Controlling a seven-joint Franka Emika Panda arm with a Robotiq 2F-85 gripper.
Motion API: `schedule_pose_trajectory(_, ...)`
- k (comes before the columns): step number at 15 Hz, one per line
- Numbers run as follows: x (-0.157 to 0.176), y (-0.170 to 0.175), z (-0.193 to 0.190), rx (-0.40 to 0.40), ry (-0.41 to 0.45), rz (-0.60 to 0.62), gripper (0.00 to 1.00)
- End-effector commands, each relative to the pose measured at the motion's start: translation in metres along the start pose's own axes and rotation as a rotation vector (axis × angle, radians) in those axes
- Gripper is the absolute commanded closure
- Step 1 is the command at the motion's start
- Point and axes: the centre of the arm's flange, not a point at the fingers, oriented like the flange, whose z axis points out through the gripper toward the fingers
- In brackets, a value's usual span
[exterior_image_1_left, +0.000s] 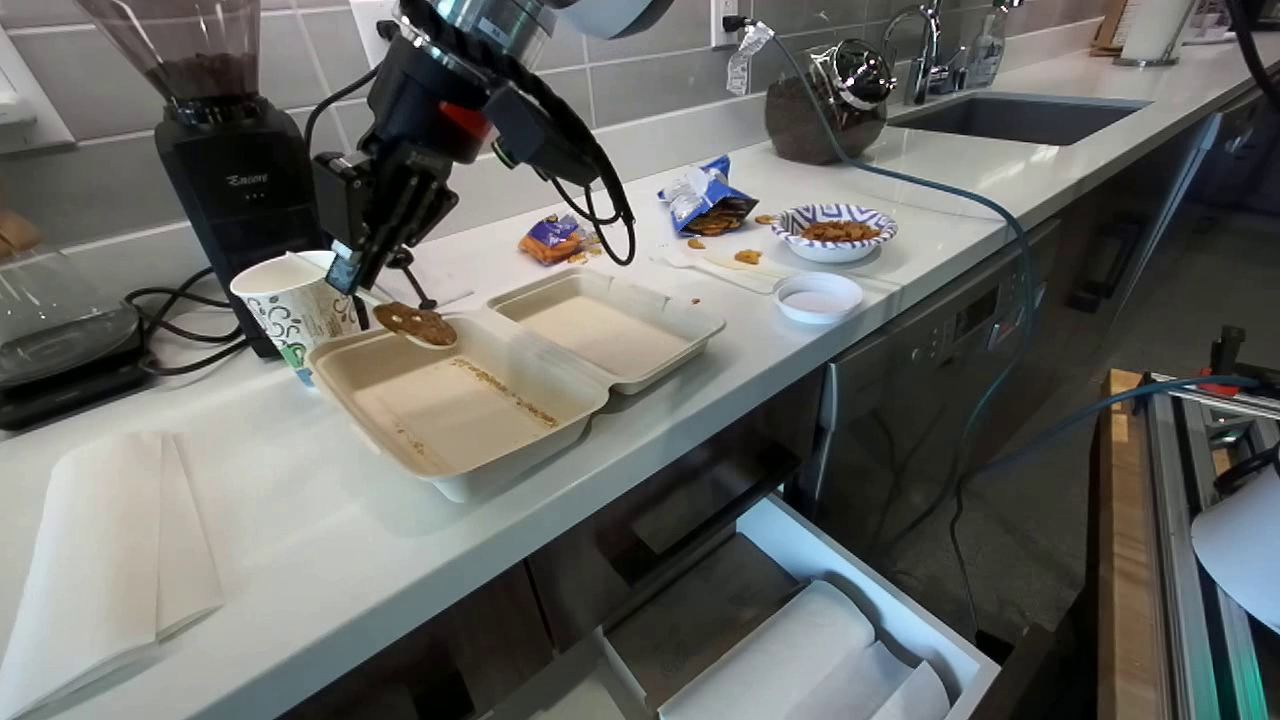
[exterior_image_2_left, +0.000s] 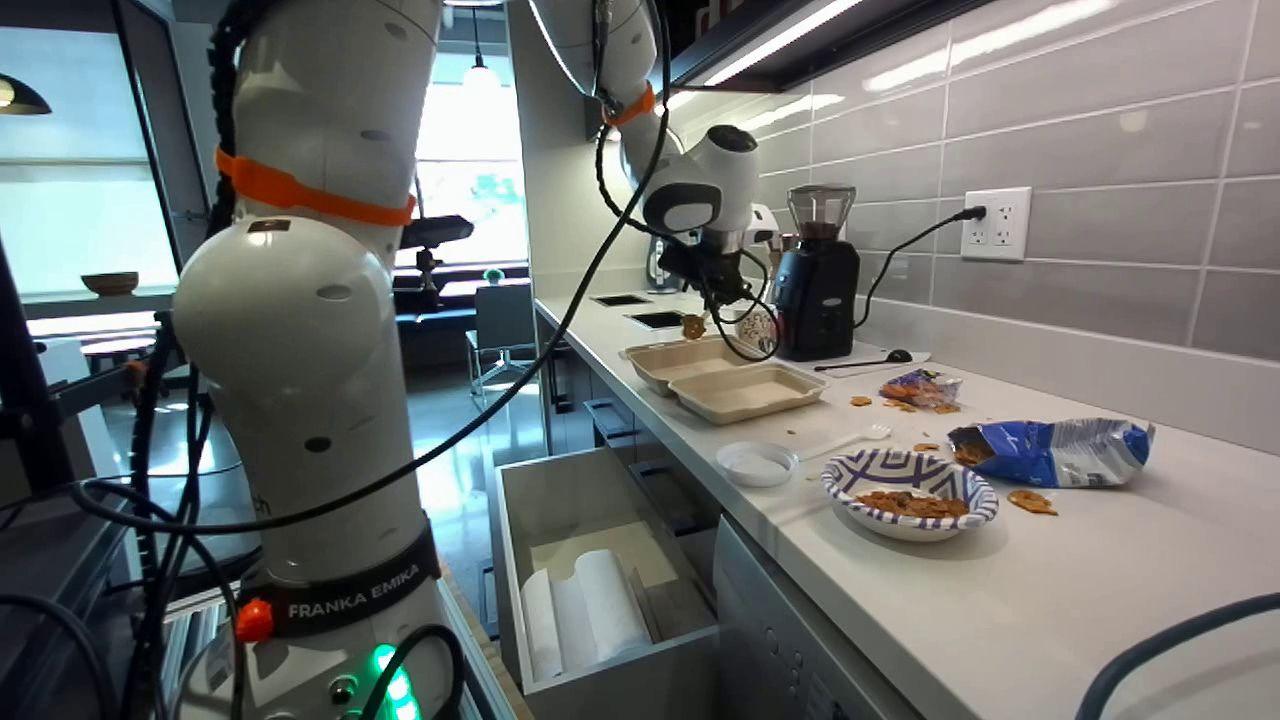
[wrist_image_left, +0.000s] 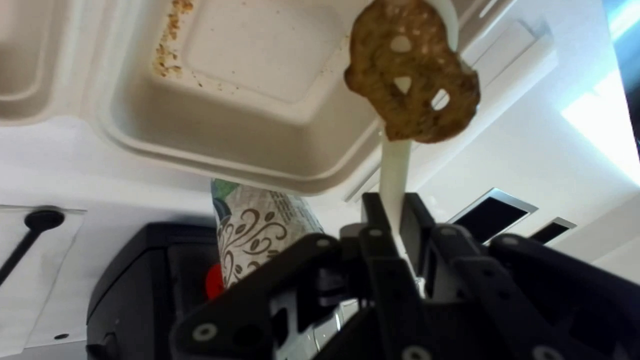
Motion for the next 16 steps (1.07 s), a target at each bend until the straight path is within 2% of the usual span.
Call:
schedule_pose_trajectory(1,-0.021,0.001,-0.019,0.062,0.049,-0.040,0.97)
schedule_pose_trajectory(5,-0.020,0.004,-0.025,0.127,0.075,-0.056,0.97)
schedule_pose_trajectory(12,-0.021,0.017,-0.042,0.300,0.086,-0.070,0.97)
schedule_pose_trajectory(16,-0.018,0.025,-0.047,0.393,0.054,-0.071,0.97)
